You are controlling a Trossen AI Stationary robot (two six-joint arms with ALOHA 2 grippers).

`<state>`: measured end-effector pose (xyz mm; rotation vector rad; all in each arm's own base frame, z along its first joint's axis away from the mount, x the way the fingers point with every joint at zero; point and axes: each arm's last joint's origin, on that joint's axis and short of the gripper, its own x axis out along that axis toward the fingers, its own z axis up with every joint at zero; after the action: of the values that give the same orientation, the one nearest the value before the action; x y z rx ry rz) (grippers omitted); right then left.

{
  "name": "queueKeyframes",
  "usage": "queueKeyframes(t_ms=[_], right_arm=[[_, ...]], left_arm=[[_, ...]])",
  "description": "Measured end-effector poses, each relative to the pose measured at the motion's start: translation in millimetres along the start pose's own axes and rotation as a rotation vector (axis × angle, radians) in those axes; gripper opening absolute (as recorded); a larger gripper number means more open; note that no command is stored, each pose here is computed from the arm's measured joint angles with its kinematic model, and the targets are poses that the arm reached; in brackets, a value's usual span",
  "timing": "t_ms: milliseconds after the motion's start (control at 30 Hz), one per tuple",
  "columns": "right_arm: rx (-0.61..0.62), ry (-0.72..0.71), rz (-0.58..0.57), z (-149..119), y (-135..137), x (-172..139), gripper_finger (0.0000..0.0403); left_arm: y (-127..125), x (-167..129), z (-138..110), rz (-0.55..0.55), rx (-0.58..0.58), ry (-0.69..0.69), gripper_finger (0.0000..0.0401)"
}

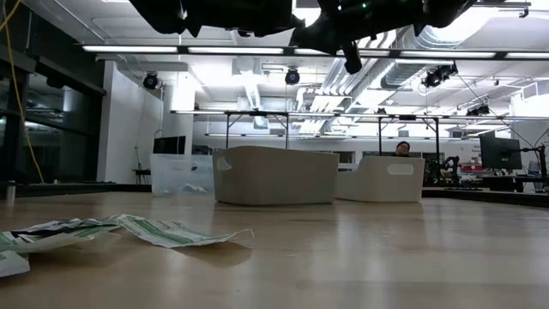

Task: Pick & Place First Aid Supplies
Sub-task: Put the ointment pack into the white bin

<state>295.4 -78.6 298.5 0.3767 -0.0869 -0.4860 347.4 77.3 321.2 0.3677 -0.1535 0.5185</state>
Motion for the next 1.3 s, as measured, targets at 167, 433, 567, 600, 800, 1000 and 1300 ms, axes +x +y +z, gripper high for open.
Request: queueKeyframes(t_ms=[167, 433, 567, 600, 800, 1000, 1300], right_arm=[[-0.007, 0.014, 0.014, -1, 0, 0, 0.0006], [-0.004, 0.027, 0.008, -2, -1, 0, 0.0001], [-0.001, 0.035, 0.004, -3, -1, 0, 0.0001], [-0.001, 0.037, 0.003, -3, -1, 0, 0.0001], [-0.001, 0.053, -0.009, -5, -3, 0, 0.0000], [0.004, 0.101, -0.079, -5, -14, -1, 0.0000], [0.025, 0.273, -0.317, 0, -46, -24, 0.0000]], left_arm=[[0, 0, 0, -0.003, 0.000, 0.000, 0.0000], [-1, 0, -1, -0.009, 0.005, 0.014, 0.0007], [-1, 0, -1, -0.009, 0.005, 0.015, 0.0018], [-1, 0, -1, -0.009, 0.005, 0.015, 0.0022], [-1, 0, -1, -0.016, 0.003, 0.007, 0.0077], [4, -4, 8, -0.009, 0.002, -0.009, 0.0144], [26, -31, 39, -0.014, 0.130, 0.084, 0.0170]])
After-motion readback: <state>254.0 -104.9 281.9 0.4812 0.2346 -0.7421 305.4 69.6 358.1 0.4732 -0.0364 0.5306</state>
